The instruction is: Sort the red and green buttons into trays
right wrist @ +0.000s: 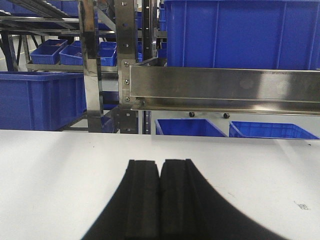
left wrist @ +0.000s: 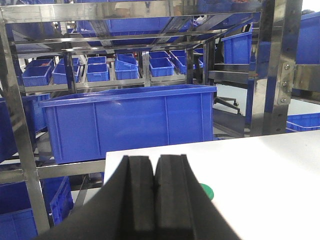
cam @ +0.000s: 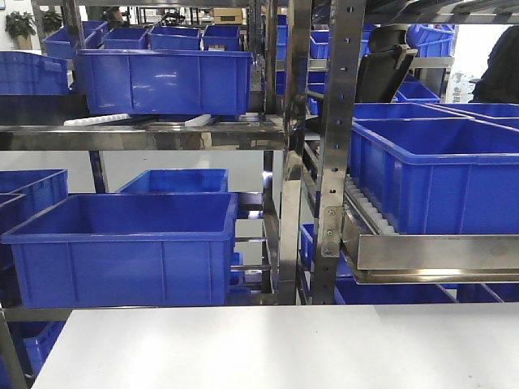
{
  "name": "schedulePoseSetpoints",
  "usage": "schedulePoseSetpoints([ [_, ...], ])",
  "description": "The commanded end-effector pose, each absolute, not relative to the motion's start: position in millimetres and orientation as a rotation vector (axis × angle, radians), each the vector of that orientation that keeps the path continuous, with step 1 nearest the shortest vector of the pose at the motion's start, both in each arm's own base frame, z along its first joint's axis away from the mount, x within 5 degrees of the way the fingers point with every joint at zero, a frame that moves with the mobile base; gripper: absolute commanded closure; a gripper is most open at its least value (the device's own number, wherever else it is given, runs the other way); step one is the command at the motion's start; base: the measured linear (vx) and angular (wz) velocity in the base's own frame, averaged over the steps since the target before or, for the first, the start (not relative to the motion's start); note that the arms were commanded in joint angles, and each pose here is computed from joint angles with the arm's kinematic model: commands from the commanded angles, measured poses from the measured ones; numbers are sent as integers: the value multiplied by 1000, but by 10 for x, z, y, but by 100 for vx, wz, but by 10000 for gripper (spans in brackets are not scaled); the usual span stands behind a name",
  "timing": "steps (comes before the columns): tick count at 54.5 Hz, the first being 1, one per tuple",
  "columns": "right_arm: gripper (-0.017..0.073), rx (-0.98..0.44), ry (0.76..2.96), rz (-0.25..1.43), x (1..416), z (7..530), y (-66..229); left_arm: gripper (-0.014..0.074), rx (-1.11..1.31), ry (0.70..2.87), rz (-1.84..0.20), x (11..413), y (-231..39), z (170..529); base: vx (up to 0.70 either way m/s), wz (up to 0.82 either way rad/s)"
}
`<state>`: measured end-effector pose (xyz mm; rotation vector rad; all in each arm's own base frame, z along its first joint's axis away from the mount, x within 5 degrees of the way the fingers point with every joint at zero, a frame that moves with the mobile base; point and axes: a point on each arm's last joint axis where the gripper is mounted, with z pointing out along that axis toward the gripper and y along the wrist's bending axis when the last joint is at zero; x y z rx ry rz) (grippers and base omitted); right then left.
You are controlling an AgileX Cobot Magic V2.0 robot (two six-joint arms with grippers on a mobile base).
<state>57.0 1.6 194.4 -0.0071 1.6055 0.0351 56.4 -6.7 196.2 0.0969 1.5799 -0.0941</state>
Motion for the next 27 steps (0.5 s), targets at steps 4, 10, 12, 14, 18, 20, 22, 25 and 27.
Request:
schedulePoseSetpoints([
  [4, 572, -9, 1514, 24, 562, 2008, 12, 599, 88, 1491, -109, 552, -70, 2028, 0, 0],
  [10, 572, -9, 1513, 24, 562, 2009, 12, 599, 88, 1491, -109, 552, -70, 2028, 0, 0],
  [12, 572, -9, 1513, 24, 562, 2009, 12, 599, 88, 1491, -109, 552, -70, 2028, 0, 0],
  [14, 572, -9, 1511, 24, 562, 2010, 12, 599, 88, 1491, -109, 552, -70, 2028, 0, 0],
  [18, 572, -9, 1507, 24, 562, 2014, 12, 599, 88, 1491, -109, 552, -70, 2028, 0, 0],
  [20, 572, -9, 1506, 24, 562, 2015, 12, 599, 88, 1491, -109, 552, -70, 2028, 0, 0],
  [22, 572, -9, 1506, 24, 562, 2015, 12, 599, 88, 1491, -109, 552, -70, 2028, 0, 0],
  [25, 572, -9, 1507, 24, 562, 2014, 12, 599, 88, 1491, -109, 552, -70, 2028, 0, 0],
  [27, 572, -9, 1507, 24, 562, 2014, 12, 599, 88, 1491, -109, 552, -70, 2028, 0, 0],
])
